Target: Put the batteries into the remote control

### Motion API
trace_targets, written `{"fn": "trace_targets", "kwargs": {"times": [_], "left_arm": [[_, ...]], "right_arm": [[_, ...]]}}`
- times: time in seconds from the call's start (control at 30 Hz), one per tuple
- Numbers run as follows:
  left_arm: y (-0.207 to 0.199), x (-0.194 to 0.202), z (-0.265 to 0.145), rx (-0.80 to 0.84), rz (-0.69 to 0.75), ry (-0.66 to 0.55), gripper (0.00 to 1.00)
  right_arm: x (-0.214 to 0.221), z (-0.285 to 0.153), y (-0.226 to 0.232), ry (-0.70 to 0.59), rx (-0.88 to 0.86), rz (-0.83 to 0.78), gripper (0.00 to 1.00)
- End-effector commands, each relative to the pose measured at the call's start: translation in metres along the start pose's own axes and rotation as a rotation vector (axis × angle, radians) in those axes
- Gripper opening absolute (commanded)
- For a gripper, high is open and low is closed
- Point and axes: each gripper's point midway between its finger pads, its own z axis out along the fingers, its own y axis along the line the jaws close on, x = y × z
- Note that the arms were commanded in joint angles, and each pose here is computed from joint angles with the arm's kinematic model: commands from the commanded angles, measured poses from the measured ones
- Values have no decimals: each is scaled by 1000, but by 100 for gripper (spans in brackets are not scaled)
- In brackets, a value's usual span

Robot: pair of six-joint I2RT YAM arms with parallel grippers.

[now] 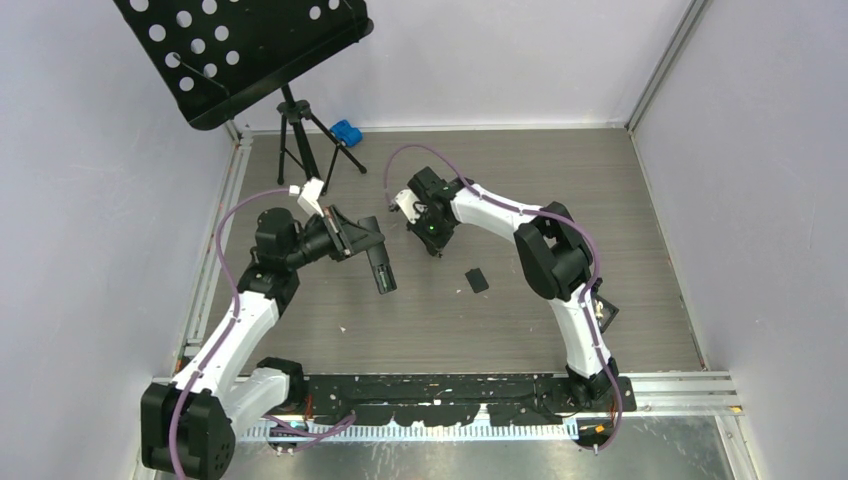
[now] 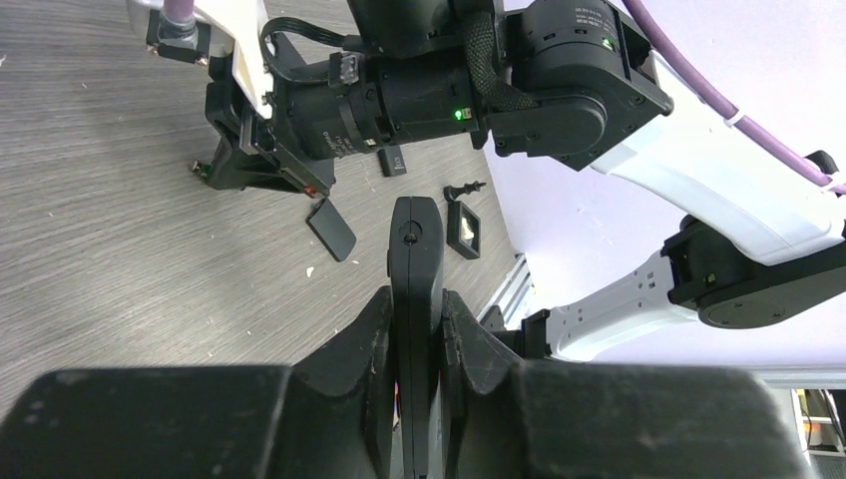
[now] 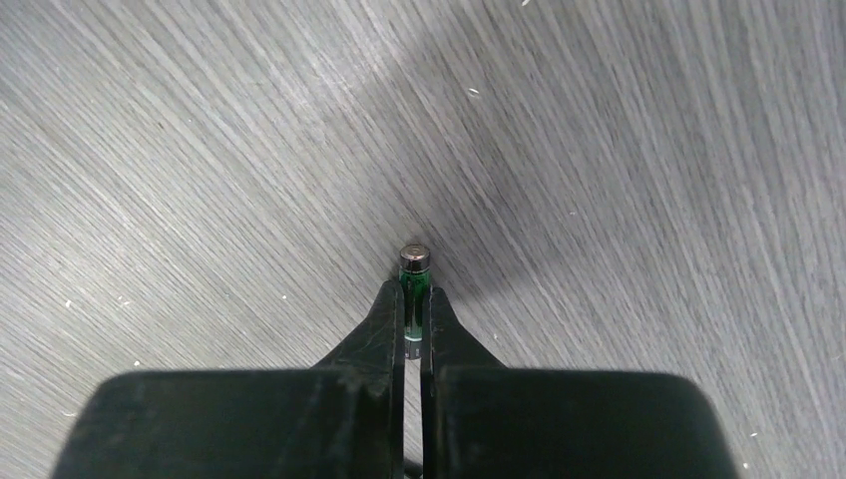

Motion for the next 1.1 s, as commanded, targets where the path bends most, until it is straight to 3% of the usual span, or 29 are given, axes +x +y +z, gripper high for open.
{"fn": "trace_targets", "kwargs": {"times": [0.0,0.23,0.5,0.8,1.07], "left_arm": [[-18,-15,1,61,42,-34,0],[-15,-14,6,78,-23,-32,0],[-6,1,38,90,-157,32,0],[5,13,65,90,-245,31,0],[7,16,68,123,-333,22,0]], "right_arm": [[10,-4,1,37,34,102,0],[-18,-66,5,-195,95,351,0],[-28,-166,40,-507,-1,614,0],[-26,-229,93,-578,-249,757,0],[-38,-229,117,-563,-282,716,1]]}}
